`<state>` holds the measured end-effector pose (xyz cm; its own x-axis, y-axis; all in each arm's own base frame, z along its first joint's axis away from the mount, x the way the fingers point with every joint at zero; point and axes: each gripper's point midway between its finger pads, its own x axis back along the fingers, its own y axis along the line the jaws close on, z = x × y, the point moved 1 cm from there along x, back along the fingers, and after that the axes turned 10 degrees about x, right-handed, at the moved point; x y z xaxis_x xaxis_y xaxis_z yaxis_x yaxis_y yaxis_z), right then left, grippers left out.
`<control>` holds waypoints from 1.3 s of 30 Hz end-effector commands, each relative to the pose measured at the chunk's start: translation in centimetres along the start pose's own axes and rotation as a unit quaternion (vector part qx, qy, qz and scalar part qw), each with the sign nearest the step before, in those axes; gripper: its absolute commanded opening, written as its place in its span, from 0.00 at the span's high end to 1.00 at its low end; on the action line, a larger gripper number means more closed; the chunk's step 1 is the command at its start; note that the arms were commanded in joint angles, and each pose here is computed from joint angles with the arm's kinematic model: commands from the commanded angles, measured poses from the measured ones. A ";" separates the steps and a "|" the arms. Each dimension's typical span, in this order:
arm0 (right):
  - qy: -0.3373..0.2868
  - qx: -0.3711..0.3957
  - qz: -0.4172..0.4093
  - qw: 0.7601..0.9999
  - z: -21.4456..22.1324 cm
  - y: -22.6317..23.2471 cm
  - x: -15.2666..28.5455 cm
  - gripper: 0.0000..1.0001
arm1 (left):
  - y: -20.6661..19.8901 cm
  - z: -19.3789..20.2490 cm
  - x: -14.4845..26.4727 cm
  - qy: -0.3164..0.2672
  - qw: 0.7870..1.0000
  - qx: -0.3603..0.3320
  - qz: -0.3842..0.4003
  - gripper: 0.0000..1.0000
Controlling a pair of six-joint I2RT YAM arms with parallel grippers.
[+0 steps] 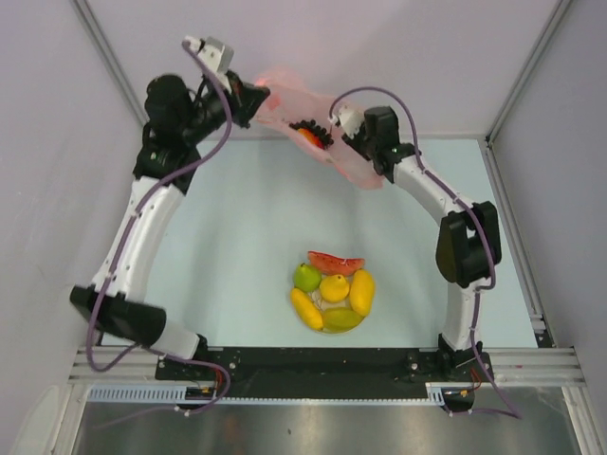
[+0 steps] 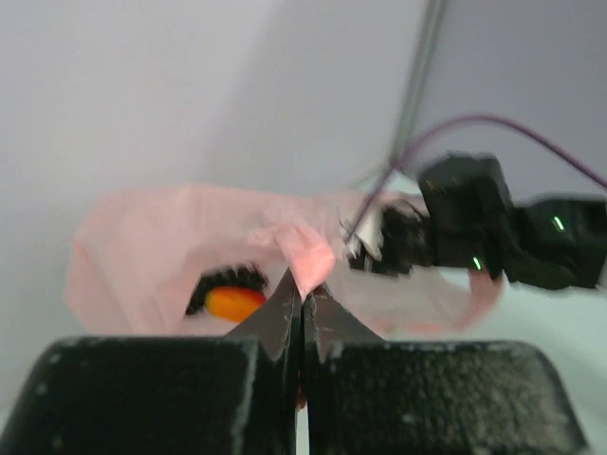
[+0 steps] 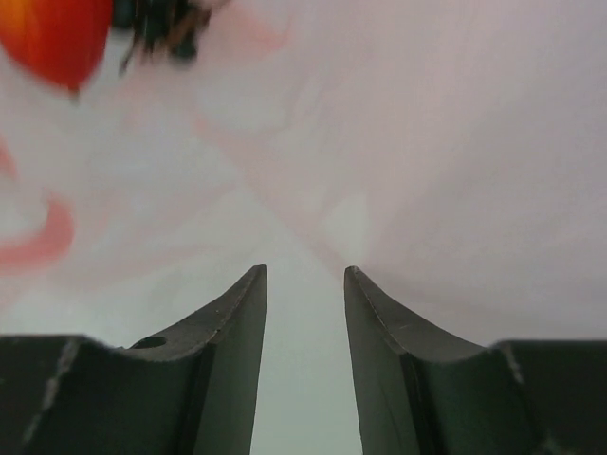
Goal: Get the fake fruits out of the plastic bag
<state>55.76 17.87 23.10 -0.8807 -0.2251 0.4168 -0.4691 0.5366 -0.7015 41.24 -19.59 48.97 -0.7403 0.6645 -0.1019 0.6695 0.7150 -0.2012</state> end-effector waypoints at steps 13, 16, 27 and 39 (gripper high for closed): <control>0.007 0.032 -0.225 0.974 3.0 14.8 7.1 0.54 | -0.6 23.8 12.8 0.246 0.967 0.029 -0.053 1.00; -0.026 0.050 -0.234 0.970 0.9 16.7 6.6 0.53 | 0.3 23.9 13.2 0.254 0.964 0.011 -0.075 1.00; -0.107 0.077 -0.198 0.971 -3.5 17.3 3.0 0.54 | 1.1 22.6 12.5 0.250 0.964 -0.014 -0.088 1.00; -0.086 0.037 -0.185 0.978 -4.1 17.0 -3.2 0.57 | 1.2 22.9 12.3 0.250 0.964 -0.011 -0.085 1.00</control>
<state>49.07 30.52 11.77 -0.6200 -0.5288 0.5796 -0.7748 0.2965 -0.5583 30.92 -15.47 23.09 -0.6942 0.5494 0.4650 0.5288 0.8276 -0.1885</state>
